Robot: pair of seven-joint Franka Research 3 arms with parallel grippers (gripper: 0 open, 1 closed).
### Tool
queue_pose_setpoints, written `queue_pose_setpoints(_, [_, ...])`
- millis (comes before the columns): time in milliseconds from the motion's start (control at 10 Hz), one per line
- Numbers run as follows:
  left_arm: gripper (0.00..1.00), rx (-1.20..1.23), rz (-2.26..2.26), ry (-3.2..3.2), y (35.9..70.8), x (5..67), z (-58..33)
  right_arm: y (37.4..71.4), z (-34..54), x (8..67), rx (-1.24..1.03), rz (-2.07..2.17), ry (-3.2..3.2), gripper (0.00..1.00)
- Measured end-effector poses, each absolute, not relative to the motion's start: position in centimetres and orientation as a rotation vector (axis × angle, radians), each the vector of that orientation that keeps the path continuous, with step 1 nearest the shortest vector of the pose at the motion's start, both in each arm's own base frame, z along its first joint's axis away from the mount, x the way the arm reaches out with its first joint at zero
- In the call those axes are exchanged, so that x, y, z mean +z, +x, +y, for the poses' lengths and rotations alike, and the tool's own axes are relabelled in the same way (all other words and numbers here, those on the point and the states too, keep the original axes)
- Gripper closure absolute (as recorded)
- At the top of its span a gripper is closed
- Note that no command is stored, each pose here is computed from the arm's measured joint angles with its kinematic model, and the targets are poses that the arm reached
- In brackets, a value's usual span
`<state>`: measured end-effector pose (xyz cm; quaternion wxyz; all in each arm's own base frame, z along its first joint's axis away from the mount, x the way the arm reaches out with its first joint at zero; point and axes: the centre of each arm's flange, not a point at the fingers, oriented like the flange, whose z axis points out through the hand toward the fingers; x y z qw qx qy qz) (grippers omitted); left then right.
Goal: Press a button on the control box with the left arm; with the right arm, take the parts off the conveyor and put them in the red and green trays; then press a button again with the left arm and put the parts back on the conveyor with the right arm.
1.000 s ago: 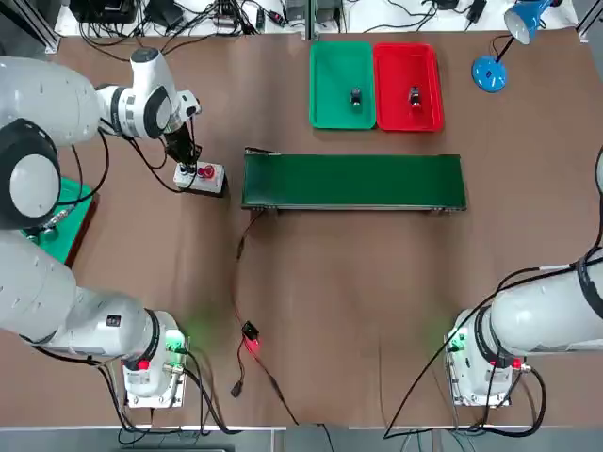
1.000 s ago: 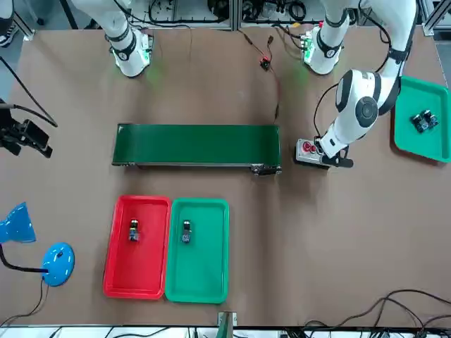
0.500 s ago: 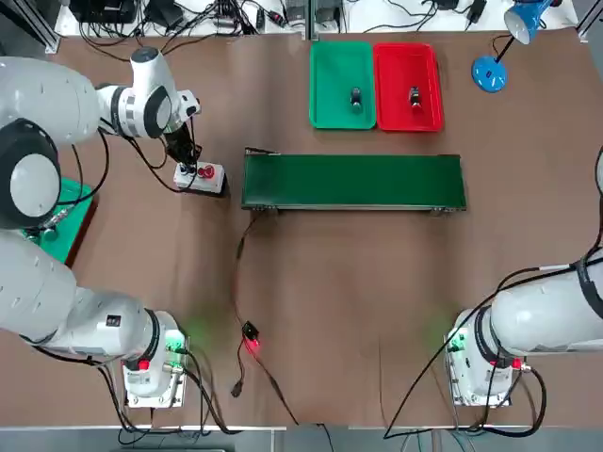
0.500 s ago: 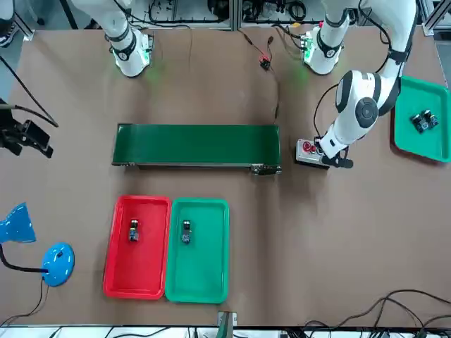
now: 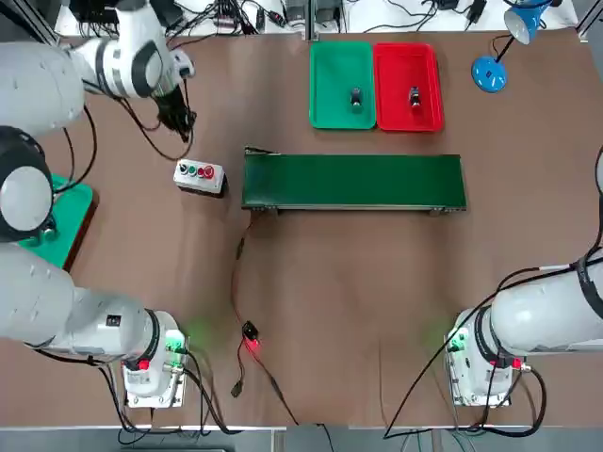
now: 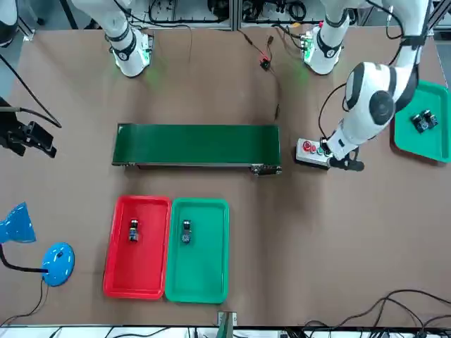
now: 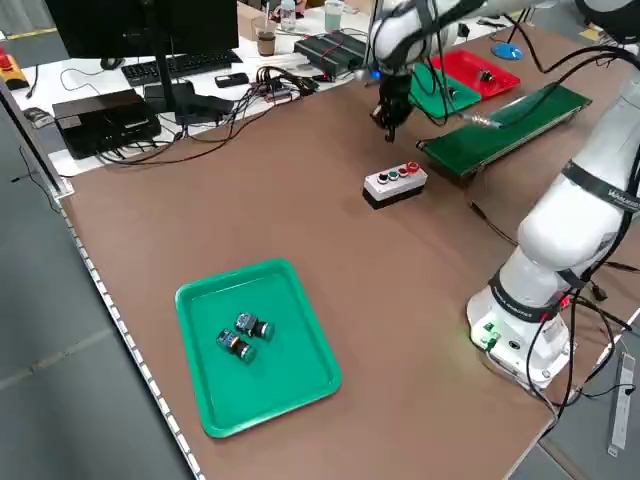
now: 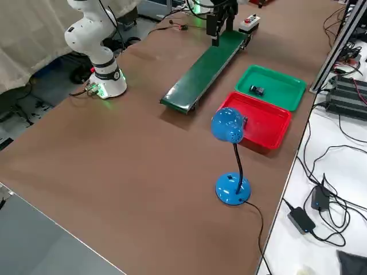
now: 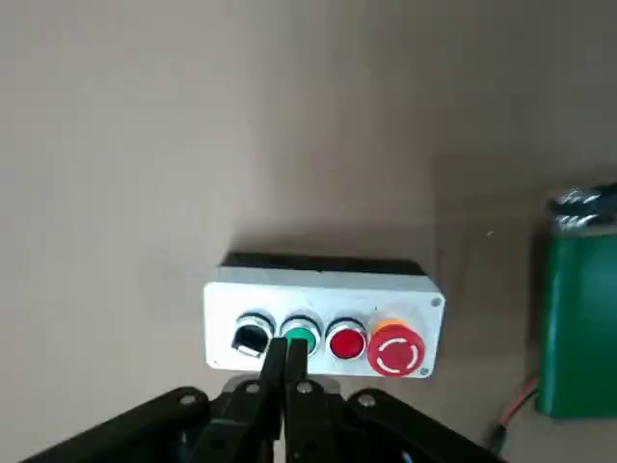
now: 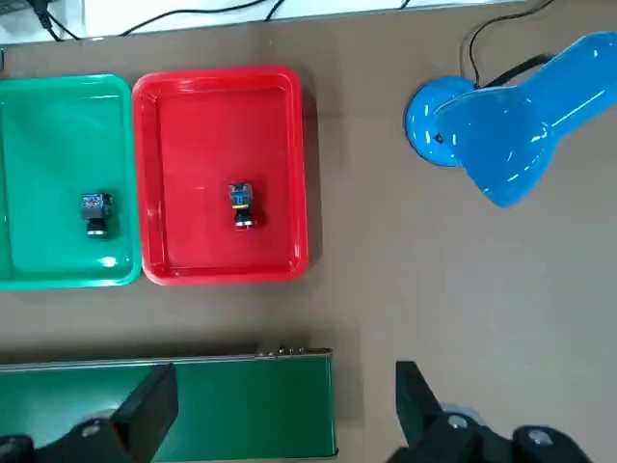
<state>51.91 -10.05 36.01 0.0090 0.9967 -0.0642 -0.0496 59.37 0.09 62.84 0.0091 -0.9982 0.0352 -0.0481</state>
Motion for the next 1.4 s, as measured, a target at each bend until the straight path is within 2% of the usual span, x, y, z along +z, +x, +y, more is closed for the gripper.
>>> queue_pose_setpoints(200, [0.77, -0.027, -0.164, 3.11, 54.9, 42.3, -9.2, 59.4, 0.3, 62.7, -0.143, 0.1, -3.117, 0.0])
queue_pose_setpoints(300, [0.73, 0.045, -0.139, 3.106, 56.3, 45.8, -8.3, 59.5, 0.9, 62.2, -0.128, 0.083, -3.116, 0.0])
queue_pose_setpoints(500, [0.43, 0.148, -0.086, 3.101, 58.0, 53.2, -6.3, 61.2, 2.7, 57.9, -0.044, 0.019, -3.105, 0.0])
queue_pose_setpoints(800, [0.0, 0.18, -0.069, 3.098, 58.0, 60.5, -5.6, 65.2, 4.3, 49.5, 0.011, -0.001, -3.068, 0.0])
queue_pose_setpoints(1000, [0.0, 0.1, -0.073, 3.105, 57.2, 62.7, -5.5, 67.0, 5.2, 45.5, 0.005, -0.022, -3.062, 0.0])
queue_pose_setpoints(1400, [0.0, 0.005, -0.076, 3.11, 56.4, 62.8, -5.5, 70.8, 7.6, 34.1, -0.109, -0.041, -3.058, 0.0])
